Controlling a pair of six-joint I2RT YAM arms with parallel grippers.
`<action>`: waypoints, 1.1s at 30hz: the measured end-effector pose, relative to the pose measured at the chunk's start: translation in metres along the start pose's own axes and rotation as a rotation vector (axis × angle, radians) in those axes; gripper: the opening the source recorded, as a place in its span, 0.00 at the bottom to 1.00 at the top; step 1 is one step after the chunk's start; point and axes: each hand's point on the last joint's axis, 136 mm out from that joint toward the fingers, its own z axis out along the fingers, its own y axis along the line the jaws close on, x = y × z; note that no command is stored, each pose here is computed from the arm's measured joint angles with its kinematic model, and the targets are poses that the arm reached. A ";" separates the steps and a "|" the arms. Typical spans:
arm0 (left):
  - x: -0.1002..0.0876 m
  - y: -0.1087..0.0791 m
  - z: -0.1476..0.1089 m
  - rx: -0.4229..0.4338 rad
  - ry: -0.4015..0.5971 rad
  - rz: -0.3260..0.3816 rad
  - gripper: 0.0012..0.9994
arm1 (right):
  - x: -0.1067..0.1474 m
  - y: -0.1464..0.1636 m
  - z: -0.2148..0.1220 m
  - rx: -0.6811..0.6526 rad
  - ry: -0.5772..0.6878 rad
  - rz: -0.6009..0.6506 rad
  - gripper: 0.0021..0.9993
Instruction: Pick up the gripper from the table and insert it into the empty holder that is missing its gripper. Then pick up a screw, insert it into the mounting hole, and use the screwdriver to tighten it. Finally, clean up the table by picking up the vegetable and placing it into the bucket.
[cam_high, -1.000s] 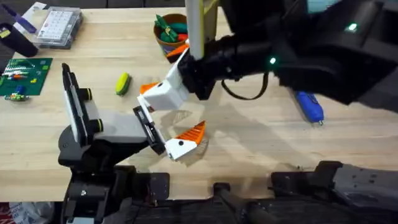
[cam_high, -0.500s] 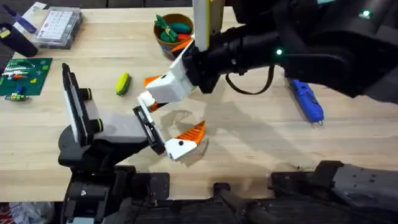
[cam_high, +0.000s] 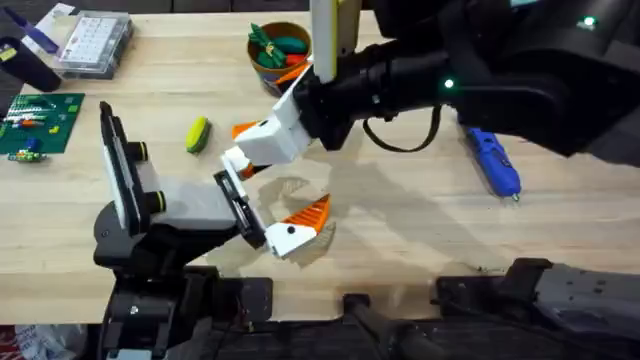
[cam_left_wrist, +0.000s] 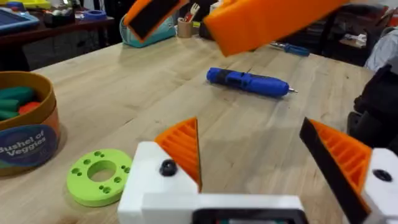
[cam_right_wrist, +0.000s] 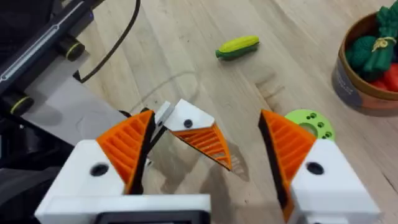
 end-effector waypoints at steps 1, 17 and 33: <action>0.000 0.000 0.000 0.000 0.000 0.000 0.99 | 0.000 0.000 0.000 0.000 0.000 0.000 0.99; 0.000 0.000 0.000 0.000 0.000 0.000 0.99 | 0.000 0.000 0.000 0.000 0.000 0.000 0.99; 0.000 0.000 0.000 0.000 0.000 0.006 0.00 | 0.000 0.000 0.000 0.000 0.000 0.000 0.99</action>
